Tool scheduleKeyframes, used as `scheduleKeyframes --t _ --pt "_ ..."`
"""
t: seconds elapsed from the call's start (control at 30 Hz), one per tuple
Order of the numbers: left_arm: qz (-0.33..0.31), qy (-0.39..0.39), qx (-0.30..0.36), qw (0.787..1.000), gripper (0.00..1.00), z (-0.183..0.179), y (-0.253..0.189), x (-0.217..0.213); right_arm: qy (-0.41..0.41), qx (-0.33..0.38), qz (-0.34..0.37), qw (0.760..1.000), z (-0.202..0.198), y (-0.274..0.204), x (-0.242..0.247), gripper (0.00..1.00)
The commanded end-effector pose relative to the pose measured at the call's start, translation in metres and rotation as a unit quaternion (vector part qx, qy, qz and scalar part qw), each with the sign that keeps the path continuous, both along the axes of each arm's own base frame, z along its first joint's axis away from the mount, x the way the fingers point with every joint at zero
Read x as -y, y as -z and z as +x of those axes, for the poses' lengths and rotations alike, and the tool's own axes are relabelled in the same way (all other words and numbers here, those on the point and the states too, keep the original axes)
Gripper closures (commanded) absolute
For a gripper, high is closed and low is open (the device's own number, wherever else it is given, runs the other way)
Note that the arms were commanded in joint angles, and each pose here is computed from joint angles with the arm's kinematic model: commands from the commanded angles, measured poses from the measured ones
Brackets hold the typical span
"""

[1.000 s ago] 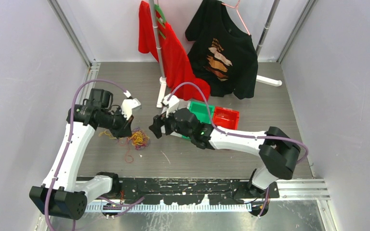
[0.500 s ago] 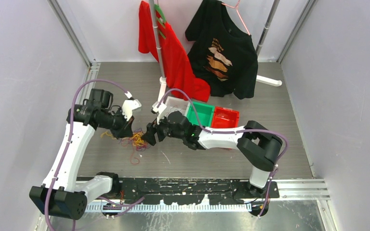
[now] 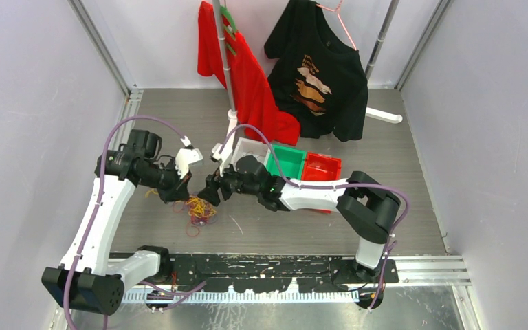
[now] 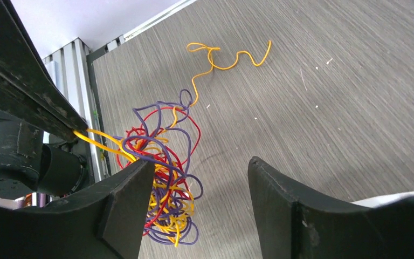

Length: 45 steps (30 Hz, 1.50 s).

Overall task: Untangle the cables
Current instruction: Untie the cable.

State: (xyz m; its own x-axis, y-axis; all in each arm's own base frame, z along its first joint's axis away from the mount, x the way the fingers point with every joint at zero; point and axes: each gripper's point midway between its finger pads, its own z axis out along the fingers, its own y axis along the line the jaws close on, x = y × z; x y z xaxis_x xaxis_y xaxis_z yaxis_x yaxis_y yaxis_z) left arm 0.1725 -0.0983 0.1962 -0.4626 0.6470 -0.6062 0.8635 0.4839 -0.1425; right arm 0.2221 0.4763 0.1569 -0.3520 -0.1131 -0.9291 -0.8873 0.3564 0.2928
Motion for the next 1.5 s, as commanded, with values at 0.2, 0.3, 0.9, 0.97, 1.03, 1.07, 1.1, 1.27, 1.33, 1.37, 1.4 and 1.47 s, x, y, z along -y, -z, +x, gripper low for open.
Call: scheduleKeyframes --t 0.2,0.3,0.9,0.97,1.03,1.07,1.1,1.27,1.33,1.37,1.4,1.47 --pt "-0.019 0.027 0.016 0.999 1.00 -0.008 -0.008 0.006 -0.057 0.041 0.056 0.996 -0.009 -0.052 -0.024 0.49" --pt "-0.019 0.030 0.018 0.999 1.00 -0.008 -0.007 0.006 -0.070 0.036 0.060 0.995 -0.012 -0.053 -0.029 0.63" --pt "0.035 0.033 0.037 0.998 1.00 -0.010 0.012 -0.012 0.110 0.042 0.059 0.991 0.061 -0.077 0.024 0.99" --pt "0.051 0.032 0.042 0.997 1.00 -0.008 0.018 -0.018 0.130 0.046 0.066 0.988 0.069 -0.085 0.036 0.99" --pt "0.072 0.032 0.044 0.996 1.00 -0.007 0.026 -0.025 0.142 0.049 0.072 0.986 0.074 -0.092 0.045 0.99" --pt "0.084 0.032 0.043 0.995 1.00 -0.007 0.031 -0.029 0.146 0.052 0.074 0.985 0.075 -0.095 0.049 0.99" --pt "0.096 0.029 0.046 0.994 1.00 -0.005 0.035 -0.033 0.151 0.054 0.076 0.984 0.076 -0.098 0.053 0.99" --pt "0.156 0.003 0.065 0.986 1.00 0.010 0.055 -0.055 0.171 0.059 0.092 0.979 0.079 -0.115 0.070 0.99" --pt "0.184 -0.004 0.070 0.980 1.00 0.014 0.066 -0.065 0.176 0.062 0.101 0.977 0.078 -0.126 0.076 0.99" --pt "0.198 -0.009 0.070 0.978 1.00 0.015 0.072 -0.070 0.178 0.062 0.105 0.976 0.078 -0.130 0.079 0.99" --pt "0.218 -0.008 0.072 0.973 1.00 0.016 0.078 -0.078 0.179 0.062 0.110 0.976 0.078 -0.136 0.081 0.99" --pt "0.253 -0.004 0.078 0.964 1.00 0.019 0.093 -0.090 0.178 0.063 0.117 0.975 0.077 -0.145 0.083 0.99"
